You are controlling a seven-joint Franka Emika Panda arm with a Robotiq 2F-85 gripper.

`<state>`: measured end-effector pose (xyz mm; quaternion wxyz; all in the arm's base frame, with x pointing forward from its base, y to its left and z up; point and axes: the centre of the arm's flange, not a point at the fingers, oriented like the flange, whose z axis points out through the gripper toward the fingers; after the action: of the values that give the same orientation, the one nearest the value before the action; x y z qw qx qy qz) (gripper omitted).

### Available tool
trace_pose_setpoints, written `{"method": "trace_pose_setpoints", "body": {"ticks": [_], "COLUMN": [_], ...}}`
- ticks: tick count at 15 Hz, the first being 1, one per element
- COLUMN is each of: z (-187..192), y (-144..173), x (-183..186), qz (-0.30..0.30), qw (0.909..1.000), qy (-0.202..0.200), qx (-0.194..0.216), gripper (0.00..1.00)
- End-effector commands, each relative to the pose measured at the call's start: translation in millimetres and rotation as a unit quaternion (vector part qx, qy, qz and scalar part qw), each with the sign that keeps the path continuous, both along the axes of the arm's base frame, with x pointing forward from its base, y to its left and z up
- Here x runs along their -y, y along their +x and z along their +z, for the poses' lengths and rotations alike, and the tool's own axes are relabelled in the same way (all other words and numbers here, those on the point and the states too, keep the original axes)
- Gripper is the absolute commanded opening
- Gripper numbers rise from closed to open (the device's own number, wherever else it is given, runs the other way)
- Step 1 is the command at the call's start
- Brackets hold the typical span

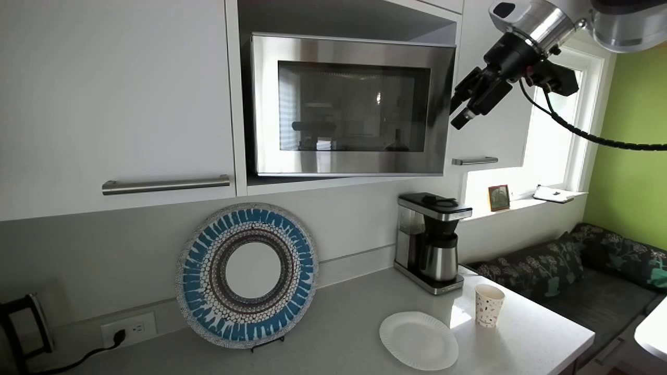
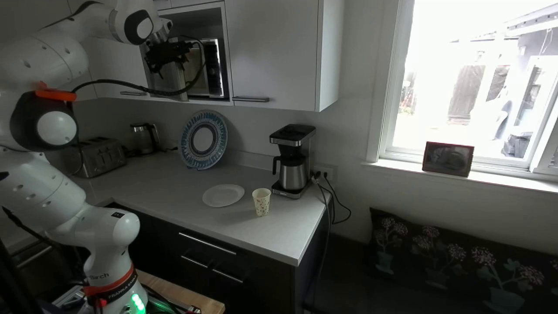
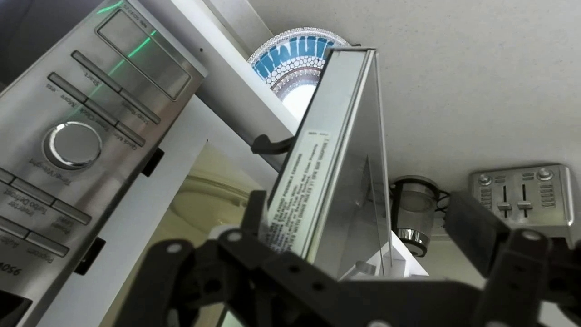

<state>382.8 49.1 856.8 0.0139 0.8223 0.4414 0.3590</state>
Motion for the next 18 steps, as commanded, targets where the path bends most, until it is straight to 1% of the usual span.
{"method": "trace_pose_setpoints", "body": {"ticks": [1,6,11,13,15,18], "z": [2.2,-0.1,-0.6,-2.0,-3.1,-2.5], "y": [9.2,15.5,21.6,24.4,27.3,31.4], "x": [0.5,1.9,6.8,9.0,10.0,5.2], "qz": [0.017,0.022,-0.014,-0.02,-0.016,-0.002], "qw": [0.9998,0.9997,0.9996,0.9995,0.9997,1.0], "qy": [-0.002,-0.005,-0.026,-0.025,-0.02,0.004], "qx": [0.0,0.005,0.002,-0.002,0.003,0.005], "gripper": [1.0,1.0,1.0,1.0,1.0,1.0]}}
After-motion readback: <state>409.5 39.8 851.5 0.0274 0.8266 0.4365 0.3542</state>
